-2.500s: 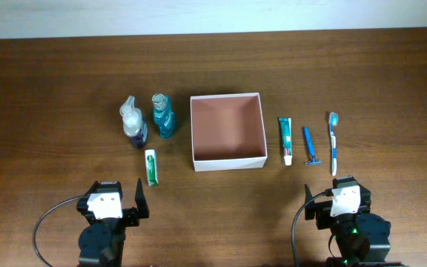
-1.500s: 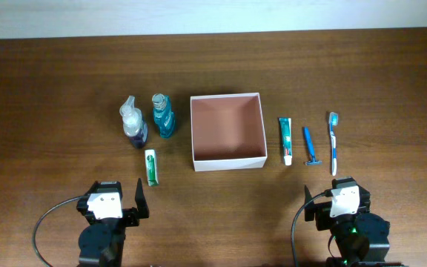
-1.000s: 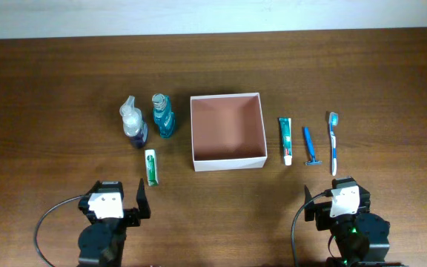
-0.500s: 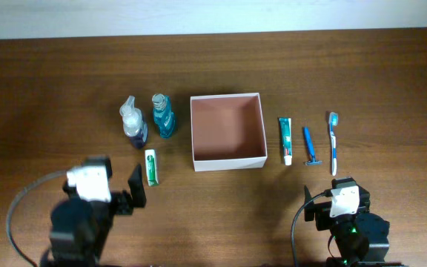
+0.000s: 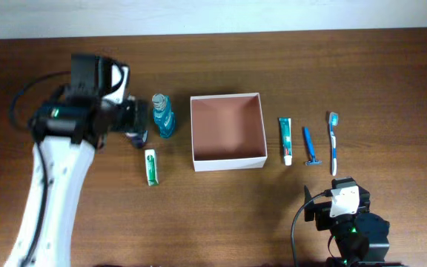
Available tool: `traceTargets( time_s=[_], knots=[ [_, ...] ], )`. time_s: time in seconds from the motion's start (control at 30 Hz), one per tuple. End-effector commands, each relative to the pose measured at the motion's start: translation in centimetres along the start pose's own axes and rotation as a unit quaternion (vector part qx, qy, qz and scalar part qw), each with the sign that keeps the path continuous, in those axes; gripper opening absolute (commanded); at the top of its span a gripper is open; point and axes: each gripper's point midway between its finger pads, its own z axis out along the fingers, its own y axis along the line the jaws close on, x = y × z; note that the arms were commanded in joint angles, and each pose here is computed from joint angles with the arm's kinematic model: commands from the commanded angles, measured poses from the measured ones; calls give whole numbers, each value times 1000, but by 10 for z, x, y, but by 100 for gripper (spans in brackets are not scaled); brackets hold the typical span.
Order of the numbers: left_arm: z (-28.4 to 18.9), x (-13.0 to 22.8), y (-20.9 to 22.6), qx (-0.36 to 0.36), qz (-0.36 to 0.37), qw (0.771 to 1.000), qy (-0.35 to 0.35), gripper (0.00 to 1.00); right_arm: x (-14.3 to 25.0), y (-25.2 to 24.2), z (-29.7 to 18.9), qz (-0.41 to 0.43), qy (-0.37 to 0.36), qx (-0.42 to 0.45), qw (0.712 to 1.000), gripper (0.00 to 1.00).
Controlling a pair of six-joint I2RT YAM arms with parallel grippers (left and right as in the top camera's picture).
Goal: Pack container
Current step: 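Reach the left gripper to the white foam-soap bottle and grasp it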
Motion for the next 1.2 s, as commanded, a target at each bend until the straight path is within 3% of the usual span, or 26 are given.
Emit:
traceTargets(
  time_s=[0.0, 0.23, 0.47, 0.7, 0.9, 1.03, 1.17],
  knots=[
    [24, -10, -7, 20, 19, 999, 16, 100, 0, 1, 0, -3, -3, -2, 1000, 99],
    [68, -17, 12, -2, 3, 999, 32, 99, 0, 1, 0, -3, -3, -2, 1000, 99],
    [80, -14, 24, -6, -10, 999, 44, 99, 0, 1, 0, -3, -3, -2, 1000, 99],
    [122, 6, 19, 1, -6, 995, 104, 95, 0, 1, 0, -3, -3, -2, 1000, 99],
    [149, 17, 16, 4, -4, 991, 133, 73, 0, 1, 0, -3, -3, -2, 1000, 98],
    [158, 20, 15, 5, -4, 990, 140, 68, 0, 1, 0, -3, -3, -2, 1000, 99],
    [158, 21, 15, 5, -4, 990, 142, 52, 0, 1, 0, -3, -3, -2, 1000, 99]
  ],
)
